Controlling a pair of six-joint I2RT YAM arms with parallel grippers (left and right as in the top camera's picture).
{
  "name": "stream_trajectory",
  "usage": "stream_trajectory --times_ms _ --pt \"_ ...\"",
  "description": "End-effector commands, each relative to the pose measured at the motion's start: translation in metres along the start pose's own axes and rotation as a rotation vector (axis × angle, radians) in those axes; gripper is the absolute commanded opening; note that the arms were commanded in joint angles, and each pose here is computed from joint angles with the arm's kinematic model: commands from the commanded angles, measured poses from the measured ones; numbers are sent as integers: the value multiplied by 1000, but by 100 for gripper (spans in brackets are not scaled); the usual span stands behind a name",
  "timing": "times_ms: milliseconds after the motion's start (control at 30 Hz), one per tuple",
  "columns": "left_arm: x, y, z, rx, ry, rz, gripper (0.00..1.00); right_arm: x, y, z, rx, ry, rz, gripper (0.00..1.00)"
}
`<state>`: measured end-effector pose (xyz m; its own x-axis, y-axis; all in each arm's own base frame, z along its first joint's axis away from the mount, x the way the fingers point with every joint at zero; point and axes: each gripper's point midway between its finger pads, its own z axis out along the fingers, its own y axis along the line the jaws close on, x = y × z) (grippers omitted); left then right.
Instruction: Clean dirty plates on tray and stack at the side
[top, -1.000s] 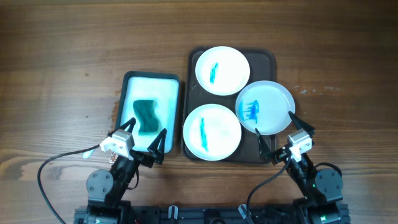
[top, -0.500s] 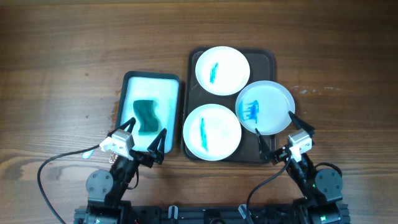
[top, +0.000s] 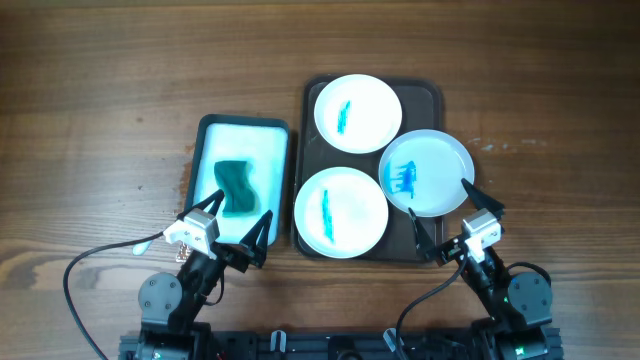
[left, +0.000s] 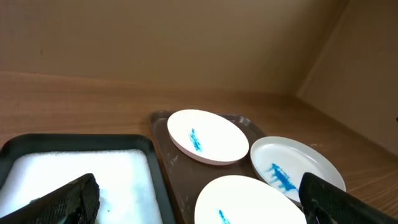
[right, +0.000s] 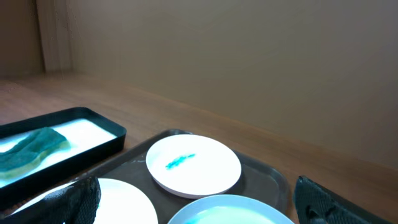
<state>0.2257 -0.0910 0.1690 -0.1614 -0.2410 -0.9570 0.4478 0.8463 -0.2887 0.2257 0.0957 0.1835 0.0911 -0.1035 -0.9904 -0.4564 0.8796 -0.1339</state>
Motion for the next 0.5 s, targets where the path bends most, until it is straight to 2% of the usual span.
stream_trajectory --times_ms 0,67,100,200,267,300,367,400,467 --pt "-16 -10 -1 46 -63 10 100 -34 7 -4 -53 -62 3 100" --pt "-33 -15 -4 51 -105 16 100 -54 11 -6 -87 -39 58 100" --pt "-45 -12 -7 9 -105 -4 100 -70 9 -5 -98 30 85 100" --pt "-61 -1 -8 -109 -28 -54 100 -98 3 5 -110 177 133 100" --pt "-74 -2 -2 -135 57 -83 100 -115 -4 20 -123 337 187 100" --pt "-84 -7 6 -135 144 -114 100 -118 -7 30 -131 439 220 100" --pt "-94 -14 17 -126 271 -163 100 -120 -11 44 -147 551 231 100" --pt "-98 -16 24 -137 380 -206 100 -122 -14 56 -155 598 243 100" --pt "-95 -12 32 -183 523 -261 100 -117 -9 72 -175 653 384 100"
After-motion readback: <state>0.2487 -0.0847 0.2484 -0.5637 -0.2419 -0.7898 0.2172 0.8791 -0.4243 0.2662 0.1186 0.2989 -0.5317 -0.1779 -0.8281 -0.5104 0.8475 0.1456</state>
